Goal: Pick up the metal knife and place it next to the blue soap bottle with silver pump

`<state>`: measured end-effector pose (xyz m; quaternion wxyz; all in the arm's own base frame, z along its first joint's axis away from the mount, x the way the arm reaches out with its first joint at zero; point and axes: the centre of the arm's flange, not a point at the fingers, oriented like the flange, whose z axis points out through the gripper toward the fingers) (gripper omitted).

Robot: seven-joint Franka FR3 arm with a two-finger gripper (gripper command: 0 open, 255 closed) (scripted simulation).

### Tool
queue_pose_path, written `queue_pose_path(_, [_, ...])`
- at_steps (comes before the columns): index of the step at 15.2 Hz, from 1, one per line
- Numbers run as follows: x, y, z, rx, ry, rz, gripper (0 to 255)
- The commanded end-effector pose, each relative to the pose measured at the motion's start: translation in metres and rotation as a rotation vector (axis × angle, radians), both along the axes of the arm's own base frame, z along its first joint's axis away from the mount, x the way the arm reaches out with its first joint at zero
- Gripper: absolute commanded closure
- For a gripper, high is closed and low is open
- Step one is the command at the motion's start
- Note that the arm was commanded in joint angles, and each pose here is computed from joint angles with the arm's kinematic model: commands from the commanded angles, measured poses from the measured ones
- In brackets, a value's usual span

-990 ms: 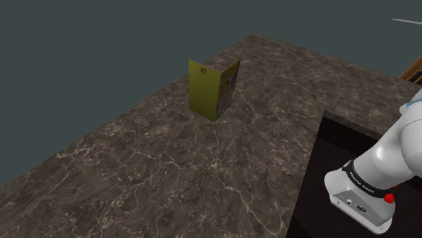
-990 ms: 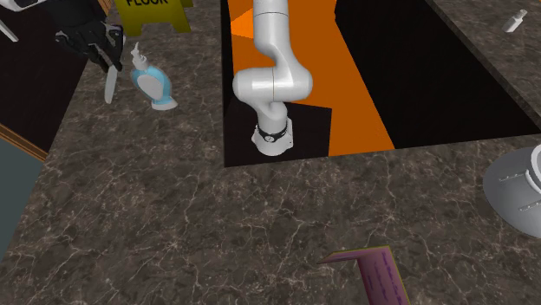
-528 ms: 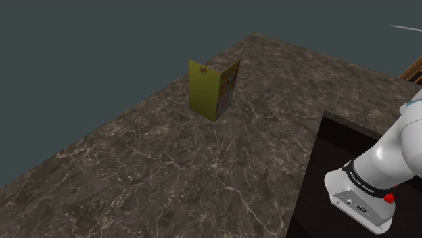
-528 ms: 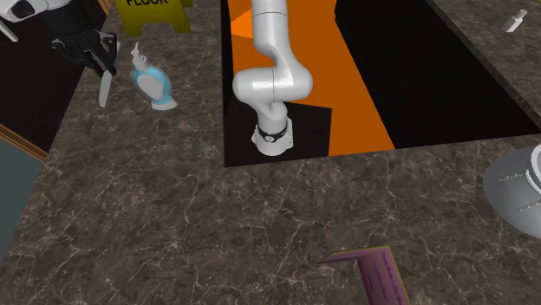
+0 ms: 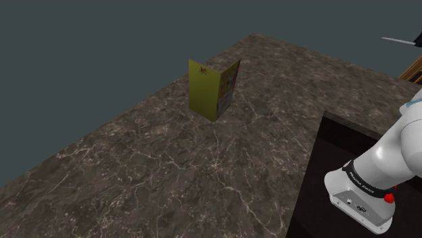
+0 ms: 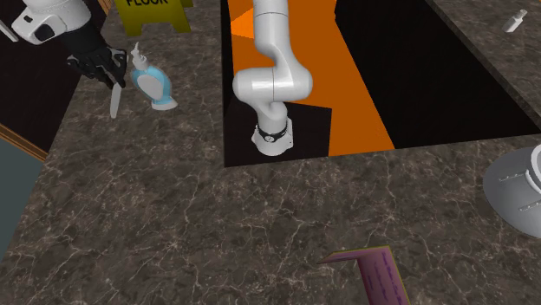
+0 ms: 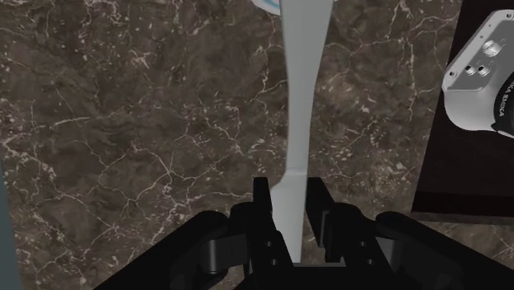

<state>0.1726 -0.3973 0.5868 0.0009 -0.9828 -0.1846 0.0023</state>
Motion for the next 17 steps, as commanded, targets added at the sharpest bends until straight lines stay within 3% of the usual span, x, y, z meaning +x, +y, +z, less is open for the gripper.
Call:
queue_pose_path(1, [0.001, -0.001, -0.011, 0.000, 0.000, 0.000, 255])
queue_pose_path(17, [0.001, -0.001, -0.095, 0.000, 0.000, 0.000, 255])
